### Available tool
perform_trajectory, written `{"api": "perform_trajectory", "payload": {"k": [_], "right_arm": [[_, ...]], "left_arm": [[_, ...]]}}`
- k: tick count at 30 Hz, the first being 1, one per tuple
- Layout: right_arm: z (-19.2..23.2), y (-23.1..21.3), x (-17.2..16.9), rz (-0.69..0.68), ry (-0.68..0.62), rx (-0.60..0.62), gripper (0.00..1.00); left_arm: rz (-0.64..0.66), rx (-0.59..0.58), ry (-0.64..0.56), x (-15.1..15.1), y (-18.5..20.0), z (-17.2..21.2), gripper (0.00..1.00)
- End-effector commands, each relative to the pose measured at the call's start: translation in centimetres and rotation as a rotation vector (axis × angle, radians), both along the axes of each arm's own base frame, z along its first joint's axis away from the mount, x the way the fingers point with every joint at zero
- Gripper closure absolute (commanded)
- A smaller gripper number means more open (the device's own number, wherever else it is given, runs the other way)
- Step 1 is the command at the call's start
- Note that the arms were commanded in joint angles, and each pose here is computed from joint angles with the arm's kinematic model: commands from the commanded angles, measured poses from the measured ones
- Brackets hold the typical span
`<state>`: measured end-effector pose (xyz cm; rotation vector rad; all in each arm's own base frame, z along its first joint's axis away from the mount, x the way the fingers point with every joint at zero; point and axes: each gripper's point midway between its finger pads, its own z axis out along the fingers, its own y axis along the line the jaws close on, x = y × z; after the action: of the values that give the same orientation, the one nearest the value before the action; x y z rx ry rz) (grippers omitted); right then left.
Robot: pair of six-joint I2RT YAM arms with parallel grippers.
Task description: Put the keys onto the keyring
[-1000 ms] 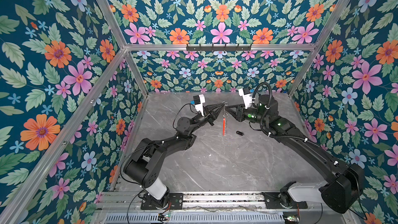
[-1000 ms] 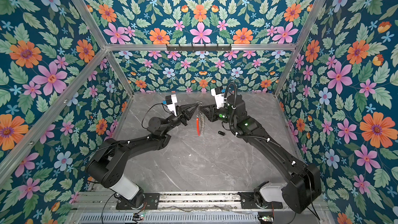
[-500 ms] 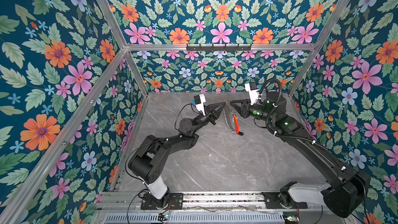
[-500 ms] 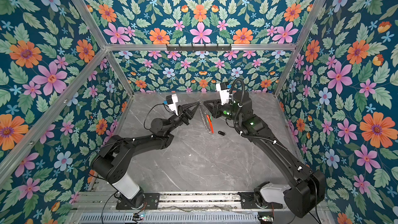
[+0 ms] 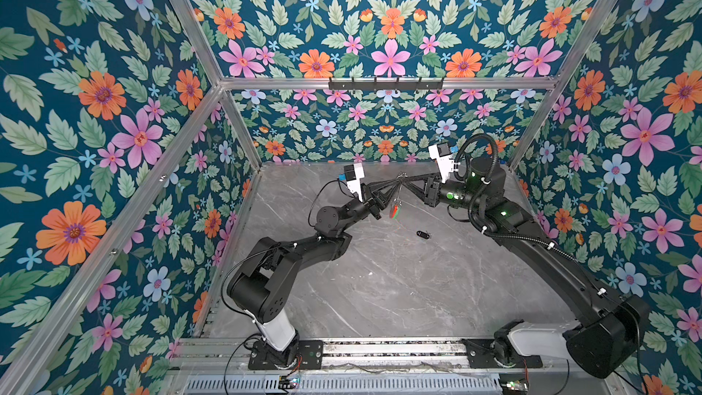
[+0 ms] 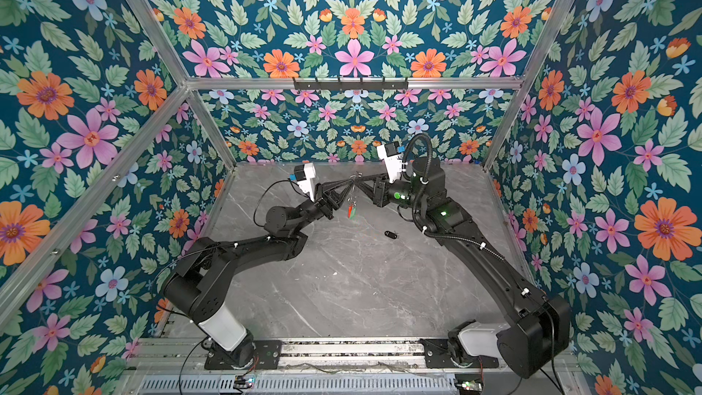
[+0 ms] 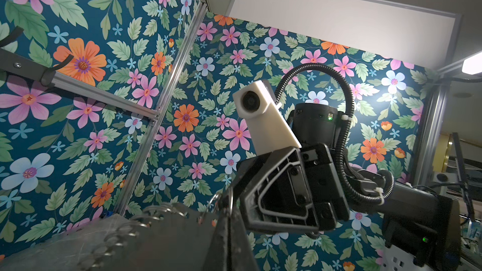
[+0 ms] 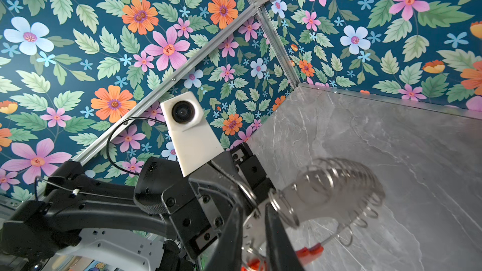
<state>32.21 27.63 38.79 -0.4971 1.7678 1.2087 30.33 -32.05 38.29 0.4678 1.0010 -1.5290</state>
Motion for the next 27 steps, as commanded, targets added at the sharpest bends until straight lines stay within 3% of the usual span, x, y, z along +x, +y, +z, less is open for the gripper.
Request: {"api": "perform_trajectory", "payload": {"k": [1, 8, 18, 22, 27], "right_arm": [[1.5, 0.5, -0.3, 0.038, -0.038, 0.040, 0.82], [1.6, 0.5, -0.3, 0.041, -0.044, 0.044, 1.00], [1.5, 0.0, -0.6, 0.020, -0.077, 0.007, 1.00], [0.7, -0.4, -0.4, 0.002, -0.091, -0.084, 1.00], [-2.1, -1.5, -0.2, 0.000, -0.103, -0.314, 1.00]], "left_arm": [[-0.029, -0.039, -0.063, -1.3, 0.4, 1.4, 1.00], [-0.033, -0.038, -0.062, -1.2, 0.3, 1.4, 1.00], [-0.038, -0.029, -0.040, -0.8, 0.0, 0.6, 1.00], [-0.028, 0.010, -0.061, -0.8, 0.2, -0.4, 0.78], [0.009, 0.188, -0.071, 0.0, 1.6, -2.9, 0.75]]}}
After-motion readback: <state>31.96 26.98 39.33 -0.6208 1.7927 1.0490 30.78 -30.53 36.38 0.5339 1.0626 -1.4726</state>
